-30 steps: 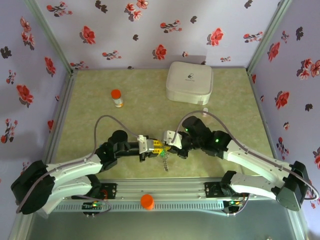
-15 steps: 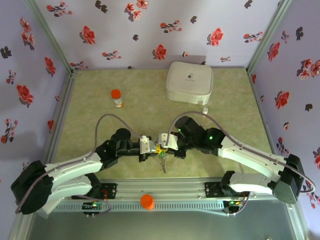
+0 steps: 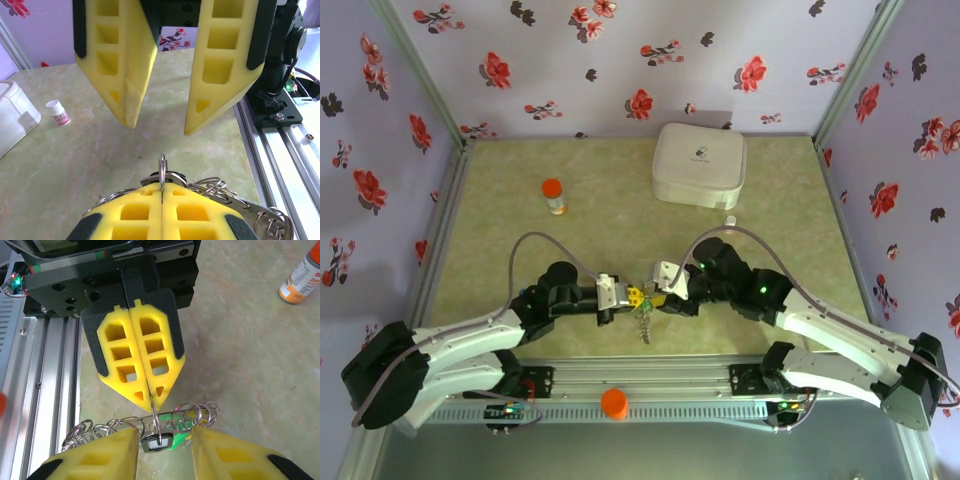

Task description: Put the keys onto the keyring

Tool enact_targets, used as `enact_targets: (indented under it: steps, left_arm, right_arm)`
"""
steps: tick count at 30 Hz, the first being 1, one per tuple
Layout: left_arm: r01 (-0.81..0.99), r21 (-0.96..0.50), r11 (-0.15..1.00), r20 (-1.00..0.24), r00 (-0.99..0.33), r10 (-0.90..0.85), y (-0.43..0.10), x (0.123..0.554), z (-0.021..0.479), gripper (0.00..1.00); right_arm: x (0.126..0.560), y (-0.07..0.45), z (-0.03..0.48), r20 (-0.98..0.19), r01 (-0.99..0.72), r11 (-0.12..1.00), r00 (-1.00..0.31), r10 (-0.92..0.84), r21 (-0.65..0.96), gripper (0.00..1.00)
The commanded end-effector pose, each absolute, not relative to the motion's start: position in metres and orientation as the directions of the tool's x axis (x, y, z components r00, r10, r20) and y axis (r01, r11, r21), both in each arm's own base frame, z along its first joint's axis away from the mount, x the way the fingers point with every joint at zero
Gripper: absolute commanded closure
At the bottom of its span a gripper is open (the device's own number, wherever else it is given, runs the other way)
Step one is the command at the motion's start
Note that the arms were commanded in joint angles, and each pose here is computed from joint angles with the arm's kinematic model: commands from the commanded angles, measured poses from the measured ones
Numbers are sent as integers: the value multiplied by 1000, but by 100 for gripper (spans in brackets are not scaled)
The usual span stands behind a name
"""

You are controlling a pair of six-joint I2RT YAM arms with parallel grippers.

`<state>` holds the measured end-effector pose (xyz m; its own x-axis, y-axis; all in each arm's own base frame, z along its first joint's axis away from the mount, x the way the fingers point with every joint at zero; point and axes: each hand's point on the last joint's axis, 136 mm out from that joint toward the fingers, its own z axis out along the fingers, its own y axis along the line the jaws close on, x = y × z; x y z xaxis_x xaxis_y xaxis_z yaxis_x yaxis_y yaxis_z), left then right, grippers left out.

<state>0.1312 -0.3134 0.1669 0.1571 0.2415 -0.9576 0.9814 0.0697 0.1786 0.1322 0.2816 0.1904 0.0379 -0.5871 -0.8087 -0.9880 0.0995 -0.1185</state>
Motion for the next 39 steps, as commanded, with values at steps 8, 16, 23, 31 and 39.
enact_targets:
  steps: [8,16,23,31,39]
  left_arm:
    - [971,217,104,-971,204,124,-316,133,194,100]
    - [975,201,100,-973,187,136,-312,129,185,100]
    - [972,190,135,-970,165,176,-310,136,182,78]
    - [972,223,67,-938,195,288,-313,133,179,80]
    - [970,243,23,-916,221,335,-316,132,174,88]
  right_arm:
    - [139,296,183,-858,-988,128,8,-513,-86,70]
    - [140,301,181,-861,-991,116,4,-509,-74,89]
    - [138,298,183,-829,-992,84,30,-559,-92,100]
    - [134,294,185,-774,-994,34,57,-631,-100,100]
    - [129,303,190,-764,-994,-8,91,-638,-112,100]
